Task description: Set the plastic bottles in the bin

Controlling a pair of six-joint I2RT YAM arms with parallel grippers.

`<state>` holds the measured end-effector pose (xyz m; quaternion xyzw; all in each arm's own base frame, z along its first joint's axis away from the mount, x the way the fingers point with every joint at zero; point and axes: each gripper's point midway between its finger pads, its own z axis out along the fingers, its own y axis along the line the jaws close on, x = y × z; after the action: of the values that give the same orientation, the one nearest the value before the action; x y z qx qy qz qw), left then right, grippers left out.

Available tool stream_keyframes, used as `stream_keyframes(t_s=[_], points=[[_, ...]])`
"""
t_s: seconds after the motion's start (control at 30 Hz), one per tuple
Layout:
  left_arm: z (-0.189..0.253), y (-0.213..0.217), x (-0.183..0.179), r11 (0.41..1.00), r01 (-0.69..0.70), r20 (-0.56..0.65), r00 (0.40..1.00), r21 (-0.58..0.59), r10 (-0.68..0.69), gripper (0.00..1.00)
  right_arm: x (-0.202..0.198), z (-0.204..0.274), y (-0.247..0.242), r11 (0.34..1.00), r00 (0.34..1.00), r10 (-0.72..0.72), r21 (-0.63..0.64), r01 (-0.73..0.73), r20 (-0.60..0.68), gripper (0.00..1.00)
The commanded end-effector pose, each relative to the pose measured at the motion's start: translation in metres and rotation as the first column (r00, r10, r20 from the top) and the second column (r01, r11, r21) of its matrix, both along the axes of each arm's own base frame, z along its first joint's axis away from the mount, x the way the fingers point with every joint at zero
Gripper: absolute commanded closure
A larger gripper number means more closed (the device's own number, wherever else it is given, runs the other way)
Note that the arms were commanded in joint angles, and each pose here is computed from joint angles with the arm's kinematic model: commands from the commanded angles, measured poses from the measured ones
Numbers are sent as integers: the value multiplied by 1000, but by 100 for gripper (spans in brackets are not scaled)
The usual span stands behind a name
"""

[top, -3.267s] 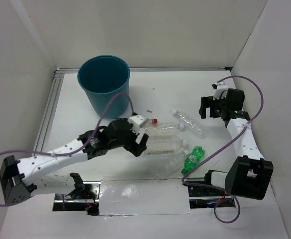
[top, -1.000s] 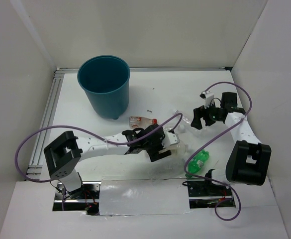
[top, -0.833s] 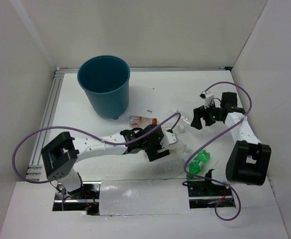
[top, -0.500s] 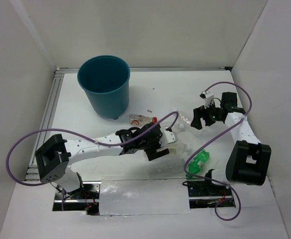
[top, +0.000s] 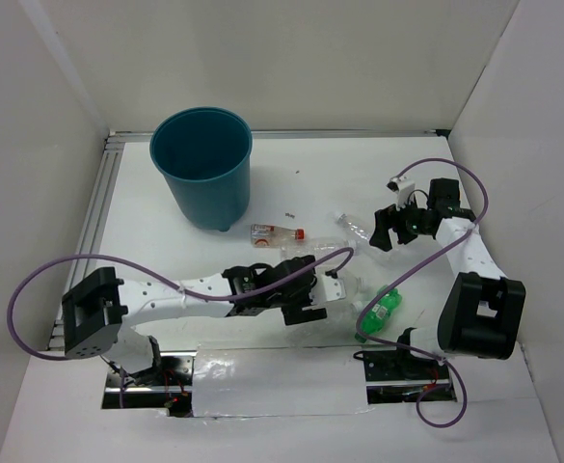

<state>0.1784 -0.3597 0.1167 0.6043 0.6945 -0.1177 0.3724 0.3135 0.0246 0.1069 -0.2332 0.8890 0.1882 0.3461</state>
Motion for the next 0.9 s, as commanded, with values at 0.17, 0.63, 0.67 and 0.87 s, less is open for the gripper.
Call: stream_keyframes(t_s=[0.17,0.63,0.67,0.87], points=[[3,11,44,994,-109,266,957,-26,112,0,-3,2,1,1000,1000,13,13,-13,-10,1],[-42,1,45,997,-79,254,965,20,72,0,-7,-3,1,1000,1000,15,4,-15,-25,1],[-46,0,44,997,-71,245,967,27,62,0,-7,-5,1,1000,999,15,6,-15,-34,1],[-60,-11,45,996,-81,218,973,25,73,9,-9,-8,1,1000,999,21,4,-21,-38,1]])
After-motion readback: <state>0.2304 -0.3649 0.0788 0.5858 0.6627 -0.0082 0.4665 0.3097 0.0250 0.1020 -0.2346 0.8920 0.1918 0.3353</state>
